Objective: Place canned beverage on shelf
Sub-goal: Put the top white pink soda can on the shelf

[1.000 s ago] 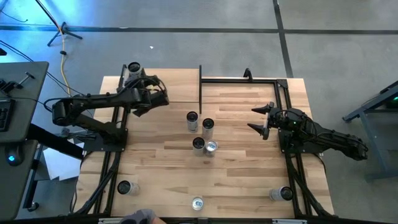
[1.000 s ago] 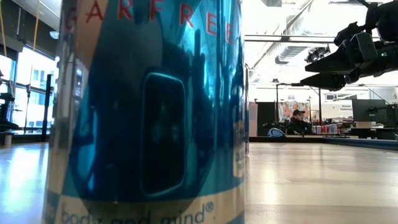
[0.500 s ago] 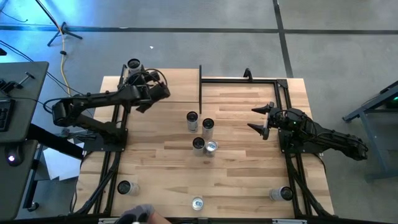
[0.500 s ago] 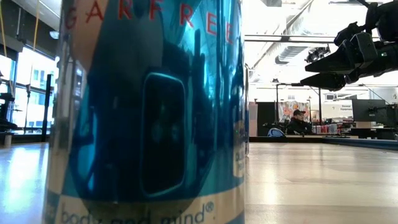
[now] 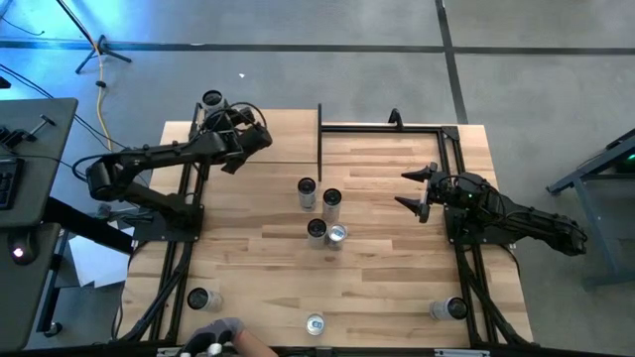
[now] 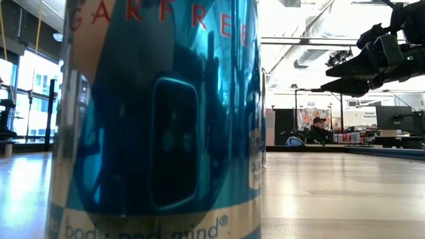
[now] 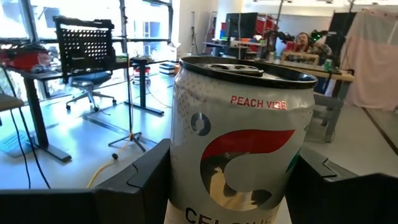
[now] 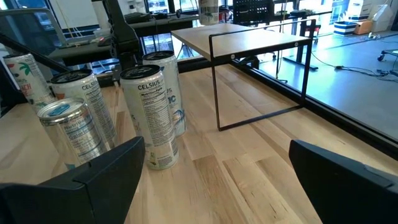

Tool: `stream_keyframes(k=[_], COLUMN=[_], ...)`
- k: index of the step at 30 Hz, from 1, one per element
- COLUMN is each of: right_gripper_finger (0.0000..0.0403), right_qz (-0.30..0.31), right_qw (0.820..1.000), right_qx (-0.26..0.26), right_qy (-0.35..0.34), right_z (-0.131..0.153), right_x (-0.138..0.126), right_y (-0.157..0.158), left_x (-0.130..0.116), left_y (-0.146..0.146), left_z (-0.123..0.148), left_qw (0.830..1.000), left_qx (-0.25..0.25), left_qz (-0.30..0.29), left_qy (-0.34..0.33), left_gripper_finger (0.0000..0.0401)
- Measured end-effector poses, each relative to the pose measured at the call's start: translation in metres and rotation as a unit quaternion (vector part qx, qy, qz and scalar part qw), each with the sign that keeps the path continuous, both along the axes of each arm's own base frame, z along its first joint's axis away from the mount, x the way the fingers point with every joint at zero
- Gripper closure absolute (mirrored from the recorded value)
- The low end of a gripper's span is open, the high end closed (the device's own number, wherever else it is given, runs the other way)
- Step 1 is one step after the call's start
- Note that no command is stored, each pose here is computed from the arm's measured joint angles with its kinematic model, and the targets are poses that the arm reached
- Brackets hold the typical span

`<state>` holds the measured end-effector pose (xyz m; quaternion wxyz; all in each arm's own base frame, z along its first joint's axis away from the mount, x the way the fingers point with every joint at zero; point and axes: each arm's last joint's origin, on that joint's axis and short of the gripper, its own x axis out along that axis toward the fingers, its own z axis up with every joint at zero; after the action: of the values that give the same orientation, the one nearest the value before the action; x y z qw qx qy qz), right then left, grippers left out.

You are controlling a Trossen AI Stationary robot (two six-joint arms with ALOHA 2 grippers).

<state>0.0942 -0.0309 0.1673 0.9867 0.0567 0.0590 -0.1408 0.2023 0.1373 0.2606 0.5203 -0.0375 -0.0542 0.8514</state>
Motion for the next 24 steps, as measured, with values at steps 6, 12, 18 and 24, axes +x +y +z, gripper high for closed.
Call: stream_keyframes(k=[6, 12, 18, 24], right_gripper_finger=[0.0016, 0.0016, 0.0016, 0.0016], right_qz=[0.000, 0.000, 0.000, 0.000], right_qw=[1.000, 1.000, 1.000, 1.000], right_qx=[0.000, 0.000, 0.000, 0.000], right_qy=[0.000, 0.000, 0.000, 0.000], right_z=[0.000, 0.000, 0.000, 0.000], right_x=[0.000, 0.000, 0.000, 0.000], right_y=[0.000, 0.000, 0.000, 0.000], left_x=[-0.006, -0.011, -0.011, -0.006], left_y=[0.009, 0.015, 0.022, 0.026], left_z=[0.000, 0.000, -0.007, -0.018], left_qw=[1.000, 0.999, 0.999, 0.998], left_qx=[0.003, 0.001, 0.000, 0.006], left_qz=[0.022, 0.038, 0.049, 0.059], left_qy=[-0.005, -0.004, -0.002, 0.013], left_gripper_finger=[0.0201, 0.0201, 0.0201, 0.0201])
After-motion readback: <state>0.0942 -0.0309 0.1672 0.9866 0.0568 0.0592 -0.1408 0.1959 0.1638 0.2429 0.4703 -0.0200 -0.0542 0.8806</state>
